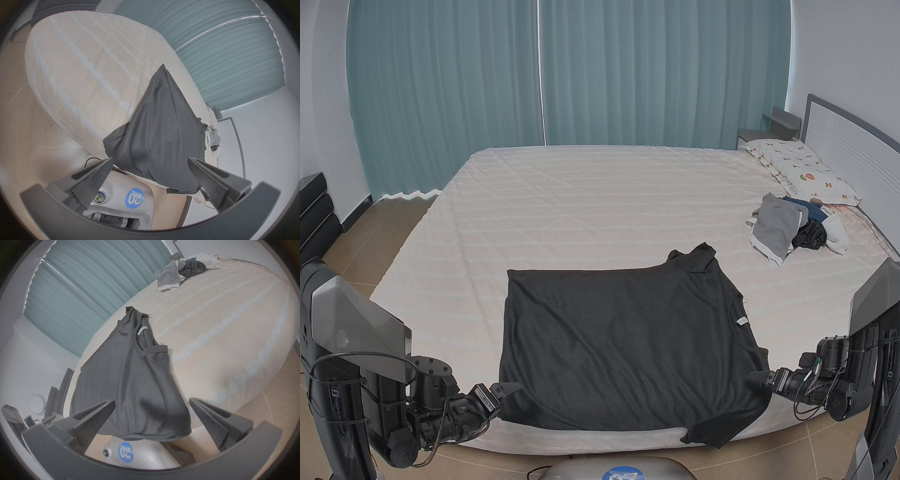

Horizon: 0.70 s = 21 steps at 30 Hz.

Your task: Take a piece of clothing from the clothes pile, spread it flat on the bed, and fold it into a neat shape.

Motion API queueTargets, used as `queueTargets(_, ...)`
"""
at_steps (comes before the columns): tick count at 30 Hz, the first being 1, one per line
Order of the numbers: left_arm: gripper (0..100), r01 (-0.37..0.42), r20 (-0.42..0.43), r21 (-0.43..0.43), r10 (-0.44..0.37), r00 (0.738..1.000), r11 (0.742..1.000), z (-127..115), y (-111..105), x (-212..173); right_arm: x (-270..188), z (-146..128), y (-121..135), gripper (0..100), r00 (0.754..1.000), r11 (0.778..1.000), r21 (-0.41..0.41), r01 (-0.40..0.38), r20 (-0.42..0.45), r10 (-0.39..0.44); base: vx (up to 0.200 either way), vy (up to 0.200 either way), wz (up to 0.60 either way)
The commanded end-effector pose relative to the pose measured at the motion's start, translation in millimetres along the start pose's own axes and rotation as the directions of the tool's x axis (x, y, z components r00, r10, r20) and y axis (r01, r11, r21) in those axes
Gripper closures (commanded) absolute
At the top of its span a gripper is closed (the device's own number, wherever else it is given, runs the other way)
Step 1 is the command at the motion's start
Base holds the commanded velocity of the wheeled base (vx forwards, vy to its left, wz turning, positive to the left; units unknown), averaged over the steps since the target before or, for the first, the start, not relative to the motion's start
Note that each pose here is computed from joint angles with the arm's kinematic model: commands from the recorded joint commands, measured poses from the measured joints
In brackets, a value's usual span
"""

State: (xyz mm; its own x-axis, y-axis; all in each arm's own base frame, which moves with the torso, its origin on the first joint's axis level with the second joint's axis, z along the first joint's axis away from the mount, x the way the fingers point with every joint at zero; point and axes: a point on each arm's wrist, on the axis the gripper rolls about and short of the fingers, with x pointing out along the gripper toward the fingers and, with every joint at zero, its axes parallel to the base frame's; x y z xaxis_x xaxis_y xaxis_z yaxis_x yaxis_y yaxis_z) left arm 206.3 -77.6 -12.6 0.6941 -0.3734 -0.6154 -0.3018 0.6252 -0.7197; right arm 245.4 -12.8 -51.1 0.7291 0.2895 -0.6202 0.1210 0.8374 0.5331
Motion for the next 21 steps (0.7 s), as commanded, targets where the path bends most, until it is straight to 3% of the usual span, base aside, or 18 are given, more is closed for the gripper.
queueTargets(1,0,-0.005,-0.002,-0.001,0.005,1.000,1.000,-0.9,1.3,-1.4,9.7,-1.4,-4.4,100,1.000,1.000,-0.005,0.019,0.005,-0.019,0.000,0.000,0.00)
queueTargets(8,0,-0.005,-0.002,0.002,0.005,1.000,1.000,-1.0,1.4,-1.6,9.9,-0.4,-6.3,100,0.996,0.997,-0.003,0.082,0.037,-0.081,0.000,0.000,0.00)
queueTargets(21,0,-0.006,-0.006,0.012,0.007,1.000,1.000,-2.4,1.2,-1.6,-4.3,7.8,-12.7,100,0.991,0.993,0.030,0.111,0.078,-0.113,0.000,0.000,0.00)
